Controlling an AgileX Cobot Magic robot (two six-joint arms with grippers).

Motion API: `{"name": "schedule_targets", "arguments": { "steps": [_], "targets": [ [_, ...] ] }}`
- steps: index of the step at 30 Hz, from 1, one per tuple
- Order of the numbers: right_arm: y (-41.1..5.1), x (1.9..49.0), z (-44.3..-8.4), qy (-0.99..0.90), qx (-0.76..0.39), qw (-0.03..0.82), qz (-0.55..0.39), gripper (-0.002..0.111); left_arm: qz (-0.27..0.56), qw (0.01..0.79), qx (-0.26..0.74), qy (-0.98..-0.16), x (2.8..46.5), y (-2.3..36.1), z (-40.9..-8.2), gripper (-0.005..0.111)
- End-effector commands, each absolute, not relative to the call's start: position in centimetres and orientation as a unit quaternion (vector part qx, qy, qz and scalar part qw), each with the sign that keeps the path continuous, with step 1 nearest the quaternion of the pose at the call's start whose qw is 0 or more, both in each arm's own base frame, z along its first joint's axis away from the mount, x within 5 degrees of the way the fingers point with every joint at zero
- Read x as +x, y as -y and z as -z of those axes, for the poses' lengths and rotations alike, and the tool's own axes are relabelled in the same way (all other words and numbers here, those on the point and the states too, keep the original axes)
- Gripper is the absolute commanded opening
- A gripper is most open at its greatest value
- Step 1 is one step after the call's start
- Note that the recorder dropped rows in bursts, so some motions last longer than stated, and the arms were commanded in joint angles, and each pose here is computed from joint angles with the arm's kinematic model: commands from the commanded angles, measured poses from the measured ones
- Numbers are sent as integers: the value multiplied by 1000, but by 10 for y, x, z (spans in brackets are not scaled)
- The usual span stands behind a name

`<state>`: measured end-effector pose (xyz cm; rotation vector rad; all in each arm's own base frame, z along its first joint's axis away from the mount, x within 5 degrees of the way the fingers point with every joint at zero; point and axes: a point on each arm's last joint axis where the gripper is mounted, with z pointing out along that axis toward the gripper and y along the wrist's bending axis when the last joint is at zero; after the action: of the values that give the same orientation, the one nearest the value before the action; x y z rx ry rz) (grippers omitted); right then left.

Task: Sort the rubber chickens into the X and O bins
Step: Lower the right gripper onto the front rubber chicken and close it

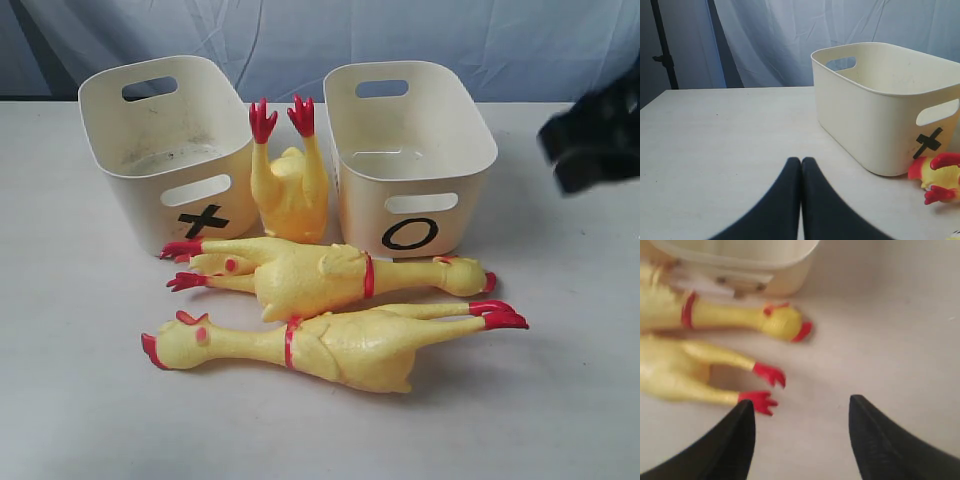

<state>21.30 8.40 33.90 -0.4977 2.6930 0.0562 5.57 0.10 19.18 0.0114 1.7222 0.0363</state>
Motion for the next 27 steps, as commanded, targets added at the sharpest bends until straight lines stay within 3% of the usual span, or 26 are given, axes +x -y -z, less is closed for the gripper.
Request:
{"name": "schedule_targets", "arguments": {
  "steps": [1, 5, 8, 18, 27],
  "targets": [
    [-124, 211, -292, -924, -348, 92, -126, 53, -11, 651, 7, -759, 55, 0, -192, 0],
    [-156, 206, -284, -887, -399, 82, -217, 53, -11, 651, 7, -759, 55, 0, -192, 0],
    [-168, 203, -282, -873, -417, 91, -235, 53, -11, 651, 7, -759, 55, 0, -192, 0],
    [-165, 212, -279, -856, -474, 140, -154, 53, -11, 651, 7, -759, 55, 0, -192, 0],
    [-164, 221, -259, -852, -500, 108, -110, 53, -11, 651, 7, -759, 55, 0, -192, 0]
  ]
}}
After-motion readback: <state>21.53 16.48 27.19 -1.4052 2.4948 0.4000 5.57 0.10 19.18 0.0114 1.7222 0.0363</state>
